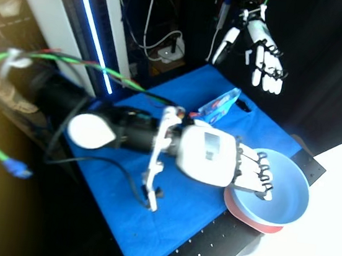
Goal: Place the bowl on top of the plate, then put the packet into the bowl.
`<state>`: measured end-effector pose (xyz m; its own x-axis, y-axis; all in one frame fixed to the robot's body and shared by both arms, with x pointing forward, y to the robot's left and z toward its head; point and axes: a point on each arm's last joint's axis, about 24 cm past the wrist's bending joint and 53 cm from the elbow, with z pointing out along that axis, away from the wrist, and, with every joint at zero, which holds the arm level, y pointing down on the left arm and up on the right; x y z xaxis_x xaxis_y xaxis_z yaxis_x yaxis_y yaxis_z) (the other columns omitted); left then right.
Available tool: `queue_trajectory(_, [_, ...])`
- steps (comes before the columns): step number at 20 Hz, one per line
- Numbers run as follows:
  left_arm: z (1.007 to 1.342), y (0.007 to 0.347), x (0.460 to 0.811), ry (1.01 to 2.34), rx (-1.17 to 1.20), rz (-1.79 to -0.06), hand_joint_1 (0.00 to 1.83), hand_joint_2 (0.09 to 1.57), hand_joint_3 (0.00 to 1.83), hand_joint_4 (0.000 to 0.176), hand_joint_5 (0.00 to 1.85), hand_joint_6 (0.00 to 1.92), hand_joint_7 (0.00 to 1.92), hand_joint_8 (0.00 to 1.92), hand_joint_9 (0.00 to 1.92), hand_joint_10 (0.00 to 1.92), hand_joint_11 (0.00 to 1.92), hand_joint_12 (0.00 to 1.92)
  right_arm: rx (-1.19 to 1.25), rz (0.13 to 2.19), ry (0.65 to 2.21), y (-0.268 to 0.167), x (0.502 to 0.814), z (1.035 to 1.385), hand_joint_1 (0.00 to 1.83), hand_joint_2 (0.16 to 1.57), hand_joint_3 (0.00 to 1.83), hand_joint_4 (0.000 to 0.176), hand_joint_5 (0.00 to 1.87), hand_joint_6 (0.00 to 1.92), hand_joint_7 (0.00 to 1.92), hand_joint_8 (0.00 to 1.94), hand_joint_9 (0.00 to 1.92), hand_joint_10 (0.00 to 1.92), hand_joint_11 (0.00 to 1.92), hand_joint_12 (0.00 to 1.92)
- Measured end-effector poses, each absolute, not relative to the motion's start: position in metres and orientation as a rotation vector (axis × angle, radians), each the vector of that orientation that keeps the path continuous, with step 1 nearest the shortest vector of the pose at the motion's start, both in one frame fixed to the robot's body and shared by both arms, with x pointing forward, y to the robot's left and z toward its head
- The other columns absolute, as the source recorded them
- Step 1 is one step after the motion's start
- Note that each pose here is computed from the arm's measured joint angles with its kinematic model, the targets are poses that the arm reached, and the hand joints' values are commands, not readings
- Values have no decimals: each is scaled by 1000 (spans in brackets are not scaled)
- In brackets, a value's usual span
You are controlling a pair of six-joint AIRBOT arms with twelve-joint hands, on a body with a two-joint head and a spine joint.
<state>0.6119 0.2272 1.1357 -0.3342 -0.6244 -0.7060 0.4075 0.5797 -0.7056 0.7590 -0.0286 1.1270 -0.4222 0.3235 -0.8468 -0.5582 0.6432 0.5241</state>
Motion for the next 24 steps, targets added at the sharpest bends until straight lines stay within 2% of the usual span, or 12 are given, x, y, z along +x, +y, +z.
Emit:
queue_trajectory(1, [1136,228,612,1596,-191,-1057,620,935,0,97,288,0,233,1,191,0,0,199,-190,1017,1728,-35,752,1134,0,1147,0,150,123,0,72,0,55,0,0,0])
queue_trajectory(6, [1132,228,613,1599,-209,-1056,731,854,0,101,281,0,228,3,166,4,0,27,-157,1114,1638,-57,732,1167,0,1132,0,176,25,0,0,0,0,0,0,0])
queue_trajectory(8, [1125,228,615,1619,-219,-1049,767,838,0,111,281,0,226,3,172,8,0,0,-131,1149,1589,-73,725,1183,0,1117,0,176,1,0,0,0,0,0,0,0])
queue_trajectory(9, [1122,229,616,1626,-221,-1043,748,818,0,144,255,0,202,0,157,1,0,0,-129,1171,1561,-78,719,1191,0,1100,0,176,6,2,0,0,0,0,0,0])
queue_trajectory(11, [1119,231,620,1631,-225,-1034,724,821,0,164,221,0,174,0,121,0,0,0,-114,1211,1523,-87,708,1198,0,1107,0,176,37,15,0,0,0,0,0,0])
queue_trajectory(13, [1113,230,627,1636,-248,-1029,698,817,0,155,223,3,171,3,137,11,20,9,-92,1247,1512,-96,694,1196,0,1130,0,162,76,21,1,0,1,0,84,38])
queue_trajectory(15, [1106,224,636,1655,-252,-1027,689,806,0,175,230,4,182,5,177,20,91,44,-71,1274,1518,-107,678,1187,0,1199,7,105,38,2,0,0,1,0,11,8])
queue_trajectory(16, [1104,221,639,1658,-251,-1029,689,806,0,175,230,4,182,5,177,20,91,44,-65,1277,1521,-110,675,1184,0,1199,7,105,38,2,0,0,1,0,11,8])
queue_trajectory(18, [1101,211,648,1672,-236,-1033,656,813,0,176,220,1,186,4,202,21,166,84,-9,1301,1504,-125,666,1183,16,1162,0,171,42,1,0,0,0,0,0,0])
queue_trajectory(21, [1091,192,658,1707,-214,-1042,630,806,0,170,237,6,174,0,174,3,132,74,21,1330,1470,-139,651,1188,62,1149,0,136,86,9,8,1,0,0,0,0])
queue_trajectory(22, [1086,185,660,1724,-207,-1046,726,781,0,160,241,7,192,8,182,9,97,61,26,1344,1457,-142,646,1190,29,1208,21,93,40,2,0,0,0,0,0,0])
queue_trajectory(24, [1078,176,659,1752,-192,-1049,724,773,0,144,268,4,238,5,216,7,149,96,47,1363,1447,-147,637,1188,84,1219,19,83,43,3,0,0,0,0,0,0])
